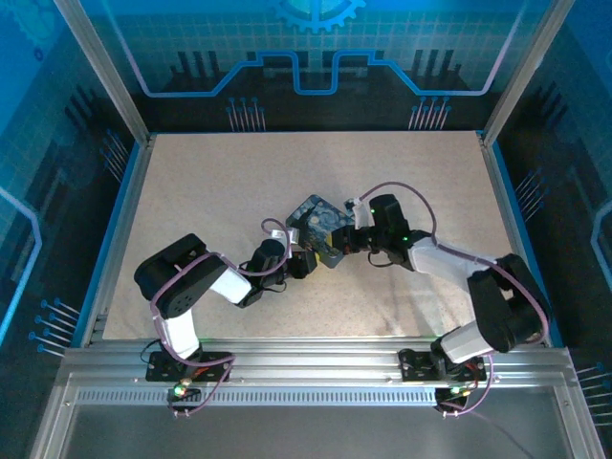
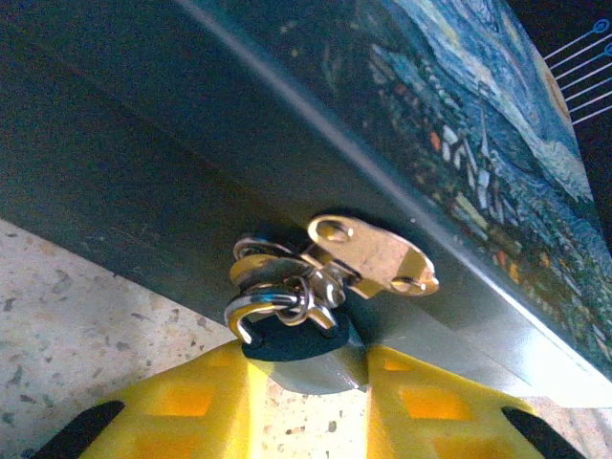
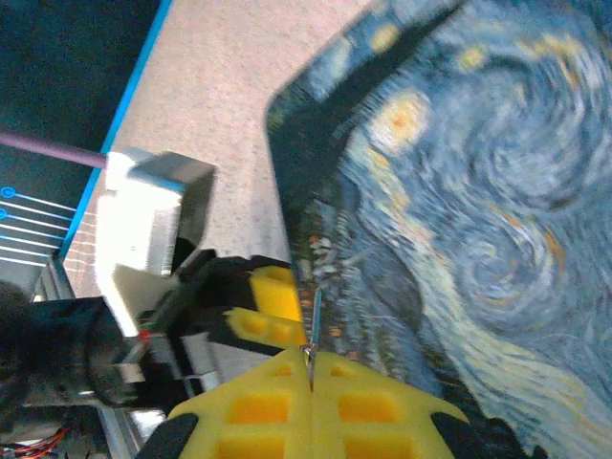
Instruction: Unlock the padlock with the key
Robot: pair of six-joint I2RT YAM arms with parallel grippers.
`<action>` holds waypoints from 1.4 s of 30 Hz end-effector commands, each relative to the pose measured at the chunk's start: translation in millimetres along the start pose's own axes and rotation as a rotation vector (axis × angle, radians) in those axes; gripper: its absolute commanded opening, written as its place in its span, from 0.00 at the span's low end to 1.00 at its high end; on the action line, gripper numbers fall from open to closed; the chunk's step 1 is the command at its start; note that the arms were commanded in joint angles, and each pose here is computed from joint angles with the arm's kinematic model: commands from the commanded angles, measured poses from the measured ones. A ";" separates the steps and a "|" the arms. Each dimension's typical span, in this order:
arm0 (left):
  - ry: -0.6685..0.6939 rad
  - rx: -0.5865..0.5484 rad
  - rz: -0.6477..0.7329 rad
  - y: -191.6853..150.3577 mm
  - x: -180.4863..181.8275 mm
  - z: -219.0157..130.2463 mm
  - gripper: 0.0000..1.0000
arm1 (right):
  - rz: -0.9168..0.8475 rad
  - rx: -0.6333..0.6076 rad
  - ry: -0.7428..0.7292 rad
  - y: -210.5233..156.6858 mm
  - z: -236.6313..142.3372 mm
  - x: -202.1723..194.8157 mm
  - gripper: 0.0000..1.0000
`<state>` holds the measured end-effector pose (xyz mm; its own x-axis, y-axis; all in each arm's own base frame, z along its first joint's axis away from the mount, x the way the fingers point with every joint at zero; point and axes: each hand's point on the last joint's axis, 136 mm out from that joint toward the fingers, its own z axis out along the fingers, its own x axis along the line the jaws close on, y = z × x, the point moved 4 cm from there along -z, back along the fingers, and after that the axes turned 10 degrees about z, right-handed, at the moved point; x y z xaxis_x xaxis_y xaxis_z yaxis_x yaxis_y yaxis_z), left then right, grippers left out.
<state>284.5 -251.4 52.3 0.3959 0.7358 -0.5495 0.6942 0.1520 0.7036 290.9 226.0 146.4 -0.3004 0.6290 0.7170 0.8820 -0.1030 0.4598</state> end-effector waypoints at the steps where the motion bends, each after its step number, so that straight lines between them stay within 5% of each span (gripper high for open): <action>1: -0.049 -0.010 -0.024 3.0 -11.2 -6.1 0.29 | -0.086 -0.007 0.001 -9.0 -13.6 10.4 0.00; 16: -0.124 0.014 -0.190 5.0 -33.0 -19.5 0.25 | -0.270 -0.004 -0.091 -91.4 -9.6 -10.7 0.00; 42: -0.145 0.031 -0.232 2.2 -46.3 -17.8 0.24 | -0.338 -0.082 -0.089 -90.8 17.1 -21.1 0.00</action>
<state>256.4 -266.6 69.8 0.2664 0.6229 -0.7355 0.8092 0.2701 0.5218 218.7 227.5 73.6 -0.5009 0.7188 0.4821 0.7375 0.0630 0.6724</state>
